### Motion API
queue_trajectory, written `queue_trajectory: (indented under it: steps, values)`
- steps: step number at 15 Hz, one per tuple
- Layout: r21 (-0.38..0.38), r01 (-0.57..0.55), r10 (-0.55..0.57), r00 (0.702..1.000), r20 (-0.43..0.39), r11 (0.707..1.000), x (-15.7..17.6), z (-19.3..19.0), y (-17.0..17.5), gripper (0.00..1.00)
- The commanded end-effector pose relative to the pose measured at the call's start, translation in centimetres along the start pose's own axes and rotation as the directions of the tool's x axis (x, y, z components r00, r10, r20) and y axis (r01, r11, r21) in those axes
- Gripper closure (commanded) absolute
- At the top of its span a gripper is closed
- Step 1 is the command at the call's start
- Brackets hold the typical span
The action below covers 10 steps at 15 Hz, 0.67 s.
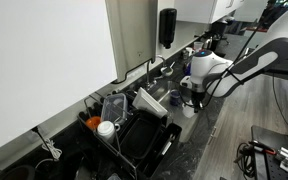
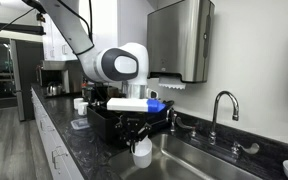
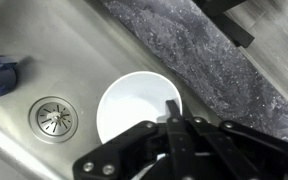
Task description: Take the cup off the cup holder and put it in the sink
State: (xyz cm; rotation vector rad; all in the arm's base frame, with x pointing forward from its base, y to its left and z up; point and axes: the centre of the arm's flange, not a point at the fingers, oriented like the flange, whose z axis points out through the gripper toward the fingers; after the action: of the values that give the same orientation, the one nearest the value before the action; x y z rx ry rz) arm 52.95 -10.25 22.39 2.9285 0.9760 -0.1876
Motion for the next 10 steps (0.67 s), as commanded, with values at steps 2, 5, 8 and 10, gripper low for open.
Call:
queue_trajectory:
  steps: [2,5,8,10]
  values:
    - [-0.001,-0.001,0.001,1.0,-0.001,1.0,0.1,0.0,0.1,0.97]
    - [-0.003,-0.012,0.012,1.0,0.011,1.0,0.8,0.8,0.4,0.99]
    - [-0.004,-0.057,0.057,0.998,0.029,0.998,2.6,3.2,1.5,0.99]
    - [-0.02,-0.073,0.074,0.996,0.043,0.997,3.3,4.6,2.2,0.99]
